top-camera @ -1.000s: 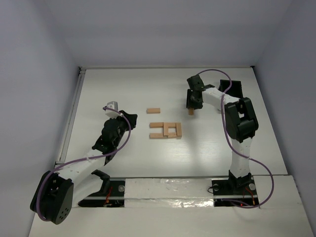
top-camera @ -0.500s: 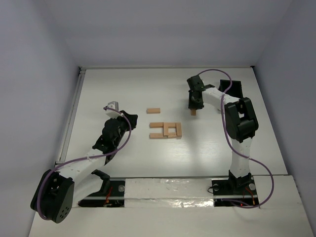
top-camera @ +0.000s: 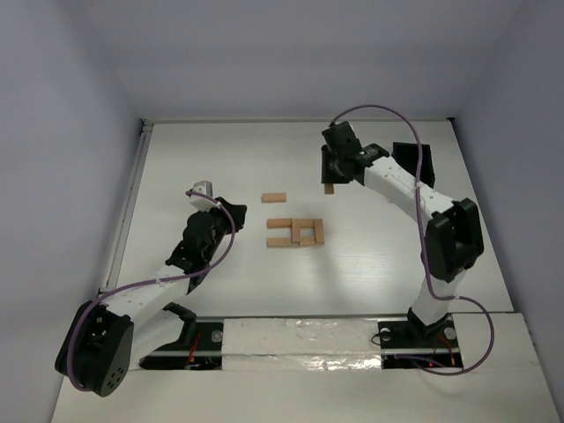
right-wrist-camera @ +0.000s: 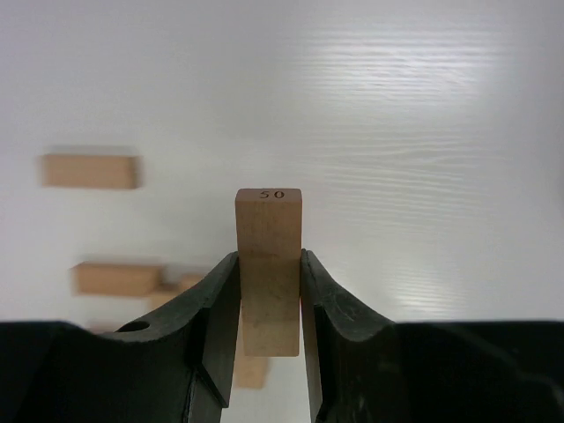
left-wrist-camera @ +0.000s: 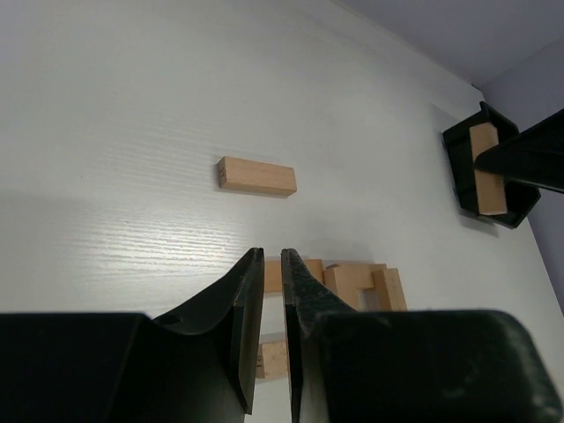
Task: Build the wood block tower
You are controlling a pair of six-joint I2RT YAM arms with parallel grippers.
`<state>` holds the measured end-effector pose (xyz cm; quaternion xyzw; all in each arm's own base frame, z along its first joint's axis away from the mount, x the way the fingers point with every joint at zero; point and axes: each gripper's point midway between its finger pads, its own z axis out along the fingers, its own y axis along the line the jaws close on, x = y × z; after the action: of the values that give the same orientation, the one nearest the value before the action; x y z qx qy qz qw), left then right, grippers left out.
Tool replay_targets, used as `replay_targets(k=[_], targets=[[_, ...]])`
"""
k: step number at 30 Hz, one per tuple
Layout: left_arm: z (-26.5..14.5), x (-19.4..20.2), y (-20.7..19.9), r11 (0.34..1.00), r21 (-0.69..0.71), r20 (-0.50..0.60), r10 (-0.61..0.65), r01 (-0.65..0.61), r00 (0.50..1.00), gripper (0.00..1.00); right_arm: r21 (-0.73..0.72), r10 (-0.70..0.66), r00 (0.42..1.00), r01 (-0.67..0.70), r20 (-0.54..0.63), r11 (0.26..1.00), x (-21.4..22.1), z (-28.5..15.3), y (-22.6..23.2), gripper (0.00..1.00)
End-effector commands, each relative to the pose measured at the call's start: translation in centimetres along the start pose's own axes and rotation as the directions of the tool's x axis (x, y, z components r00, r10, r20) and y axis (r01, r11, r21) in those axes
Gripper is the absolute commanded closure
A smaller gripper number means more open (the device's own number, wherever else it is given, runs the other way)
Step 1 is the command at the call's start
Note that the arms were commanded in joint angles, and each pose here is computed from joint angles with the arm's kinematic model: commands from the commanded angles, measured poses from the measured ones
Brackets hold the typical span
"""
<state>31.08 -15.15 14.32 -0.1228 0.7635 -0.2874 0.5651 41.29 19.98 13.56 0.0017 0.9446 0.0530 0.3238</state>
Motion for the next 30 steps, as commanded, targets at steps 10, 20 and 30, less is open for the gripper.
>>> replay_targets(k=[10, 20, 30], targets=[[-0.5, -4.5, -2.0, 0.999, 0.042, 0.143, -0.023, 0.017, 0.989, 0.89, -0.223, -0.012, 0.999, 0.019, 0.031, 0.975, 4.2, -7.1, 15.2, 0.80], [-0.9, -4.9, -1.6, 0.999, 0.029, 0.170, -0.033, 0.028, 0.985, 0.89, -0.168, -0.003, 0.999, -0.004, -0.042, 0.986, 8.3, -6.1, 18.9, 0.79], [-1.0, -4.8, -2.2, 0.997, 0.058, 0.164, -0.050, 0.041, 0.985, 0.89, -0.056, 0.071, 0.995, -0.075, -0.064, 0.996, 9.6, -4.2, 17.6, 0.79]])
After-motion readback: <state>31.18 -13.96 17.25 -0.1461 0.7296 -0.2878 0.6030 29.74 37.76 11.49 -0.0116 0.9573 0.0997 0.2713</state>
